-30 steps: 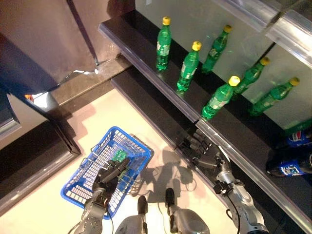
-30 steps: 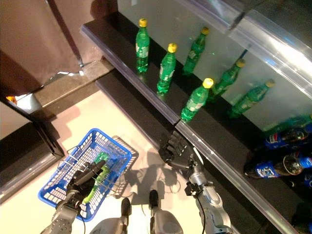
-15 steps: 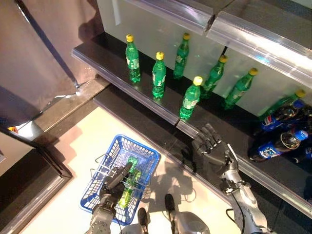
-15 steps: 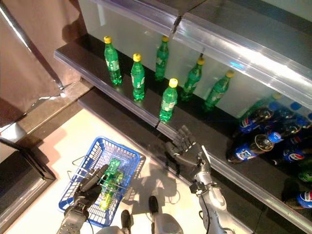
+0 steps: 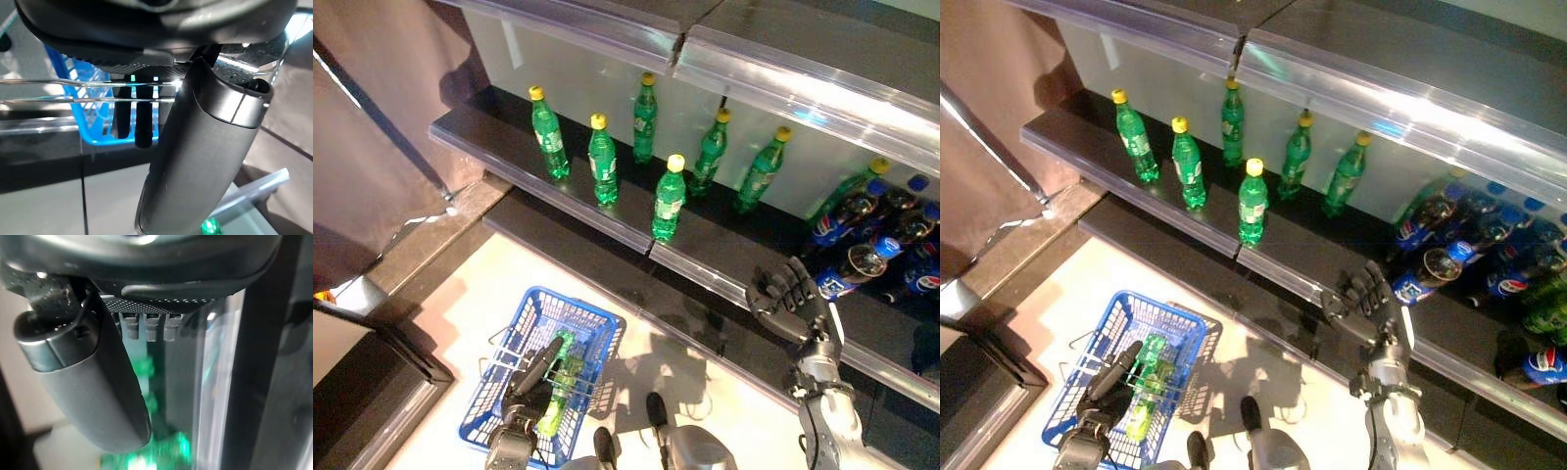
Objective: Pick up the drink and place into the basket.
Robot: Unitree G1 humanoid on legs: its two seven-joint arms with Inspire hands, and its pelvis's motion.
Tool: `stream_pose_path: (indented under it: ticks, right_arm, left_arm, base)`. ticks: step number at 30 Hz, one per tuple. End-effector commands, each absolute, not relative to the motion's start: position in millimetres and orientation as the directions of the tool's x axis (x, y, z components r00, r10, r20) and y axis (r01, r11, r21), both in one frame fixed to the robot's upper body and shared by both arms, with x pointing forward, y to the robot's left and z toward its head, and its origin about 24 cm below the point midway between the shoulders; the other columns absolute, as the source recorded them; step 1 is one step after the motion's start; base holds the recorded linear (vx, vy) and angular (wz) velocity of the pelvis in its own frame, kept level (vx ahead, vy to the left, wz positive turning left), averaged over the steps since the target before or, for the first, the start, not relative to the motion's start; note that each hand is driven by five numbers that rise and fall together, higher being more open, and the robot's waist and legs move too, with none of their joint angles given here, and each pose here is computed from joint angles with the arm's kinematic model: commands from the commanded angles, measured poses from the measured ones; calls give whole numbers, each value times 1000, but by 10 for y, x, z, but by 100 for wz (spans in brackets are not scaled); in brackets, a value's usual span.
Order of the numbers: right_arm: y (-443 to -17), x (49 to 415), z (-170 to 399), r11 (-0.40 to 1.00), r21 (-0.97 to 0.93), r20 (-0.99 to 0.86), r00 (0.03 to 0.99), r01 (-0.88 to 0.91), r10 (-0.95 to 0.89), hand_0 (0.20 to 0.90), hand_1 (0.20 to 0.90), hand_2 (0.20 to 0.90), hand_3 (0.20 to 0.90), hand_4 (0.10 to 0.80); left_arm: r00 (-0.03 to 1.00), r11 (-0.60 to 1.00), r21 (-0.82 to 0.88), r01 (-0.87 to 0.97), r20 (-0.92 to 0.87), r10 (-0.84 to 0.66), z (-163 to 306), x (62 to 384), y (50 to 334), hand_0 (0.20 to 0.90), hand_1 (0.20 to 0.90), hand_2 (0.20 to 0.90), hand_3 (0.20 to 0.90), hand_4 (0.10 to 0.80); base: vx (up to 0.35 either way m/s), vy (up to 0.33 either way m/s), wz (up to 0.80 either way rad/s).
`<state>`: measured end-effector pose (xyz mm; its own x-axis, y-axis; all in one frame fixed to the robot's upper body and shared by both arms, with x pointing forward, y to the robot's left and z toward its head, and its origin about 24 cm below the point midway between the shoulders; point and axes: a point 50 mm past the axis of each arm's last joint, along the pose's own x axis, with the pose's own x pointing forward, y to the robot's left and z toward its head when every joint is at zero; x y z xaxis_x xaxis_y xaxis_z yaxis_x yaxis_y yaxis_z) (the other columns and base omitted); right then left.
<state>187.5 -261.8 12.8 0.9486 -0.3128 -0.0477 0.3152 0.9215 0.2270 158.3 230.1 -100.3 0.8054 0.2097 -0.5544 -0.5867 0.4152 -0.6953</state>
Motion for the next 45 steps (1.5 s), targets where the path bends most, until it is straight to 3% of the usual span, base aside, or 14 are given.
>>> stream_pose_path:
  ticks: [1,8,16,26,45]
  right_arm:
    - [-2856,1798,381,942,173,104,946,286,-306,900,900,900,900,800]
    - [-2881,1719,241,943,161,37,953,291,-300,900,900,900,900,800]
    - [-3029,1651,315,872,162,107,870,462,-480,900,900,900,900,800]
    - [-3212,1828,630,835,101,241,801,542,-549,900,900,900,900,800]
    - [-3409,2165,879,806,-24,271,780,591,-564,900,900,900,900,800]
  left_arm:
    - [925,538,-781,-317,-129,358,-351,1949,2824,300,300,300,200,100]
    - [939,557,-781,-283,-109,325,-323,2038,2774,300,300,300,200,100]
    - [943,565,-780,-268,-93,320,-254,2161,2753,300,300,300,200,100]
    - [947,565,-779,-272,-112,301,-262,2226,2733,300,300,300,200,100]
    - [963,607,-752,-256,-143,229,-258,2332,2691,300,300,300,200,100]
  base:
    - [-50,-18,-34]
    - [-51,-32,-35]
    - [-16,-17,-19]
    - [8,-9,-10]
    - [31,-42,9]
